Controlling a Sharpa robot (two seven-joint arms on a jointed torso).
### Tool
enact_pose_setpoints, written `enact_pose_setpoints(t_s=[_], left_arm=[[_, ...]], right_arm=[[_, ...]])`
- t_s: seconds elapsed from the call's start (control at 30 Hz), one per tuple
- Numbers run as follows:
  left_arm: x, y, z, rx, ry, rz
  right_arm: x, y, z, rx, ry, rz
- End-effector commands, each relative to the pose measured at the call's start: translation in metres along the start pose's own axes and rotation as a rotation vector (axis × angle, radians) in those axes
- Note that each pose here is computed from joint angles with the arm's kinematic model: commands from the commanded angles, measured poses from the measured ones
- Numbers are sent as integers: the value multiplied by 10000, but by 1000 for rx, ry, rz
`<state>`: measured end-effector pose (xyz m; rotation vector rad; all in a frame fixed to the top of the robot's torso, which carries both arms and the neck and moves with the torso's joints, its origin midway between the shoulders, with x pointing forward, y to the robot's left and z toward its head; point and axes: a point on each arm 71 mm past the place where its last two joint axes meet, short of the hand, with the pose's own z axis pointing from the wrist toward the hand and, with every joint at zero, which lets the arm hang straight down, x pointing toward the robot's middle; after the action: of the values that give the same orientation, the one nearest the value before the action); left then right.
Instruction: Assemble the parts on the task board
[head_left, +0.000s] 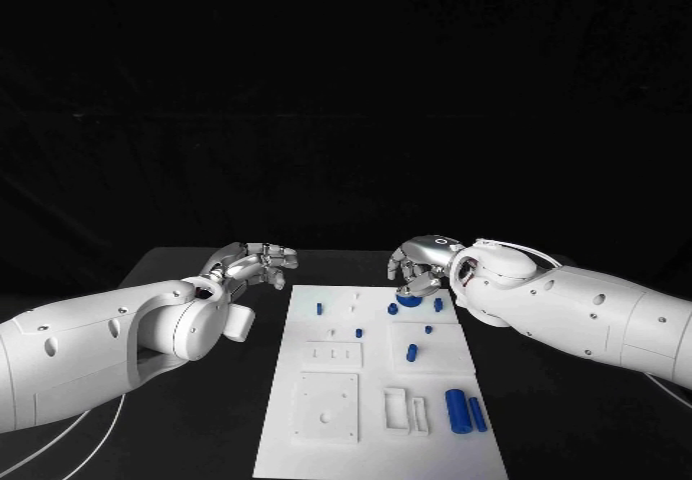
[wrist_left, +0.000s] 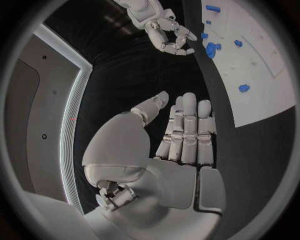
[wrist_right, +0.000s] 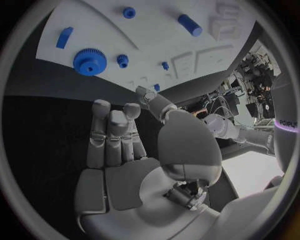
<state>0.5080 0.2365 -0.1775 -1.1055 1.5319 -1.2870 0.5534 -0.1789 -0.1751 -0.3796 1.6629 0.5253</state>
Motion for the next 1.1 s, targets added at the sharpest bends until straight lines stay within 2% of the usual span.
enact_pose_setpoints(t_s=[0.03, 0.2, 0.5, 0.63, 1.1], left_arm=[[15, -47, 2, 25, 14, 1], [17, -68, 3, 28, 15, 1], [24, -71, -11, 25, 20, -4], [17, -69, -15, 24, 19, -4], [7, -64, -27, 18, 19, -5]], right_arm=[[3, 1, 3, 9, 14, -4], [9, 32, 19, 1, 20, -51], [-27, 152, -2, -21, -60, -178], [-13, 185, -11, -27, -69, -221], [109, 159, -37, -13, -46, -268]])
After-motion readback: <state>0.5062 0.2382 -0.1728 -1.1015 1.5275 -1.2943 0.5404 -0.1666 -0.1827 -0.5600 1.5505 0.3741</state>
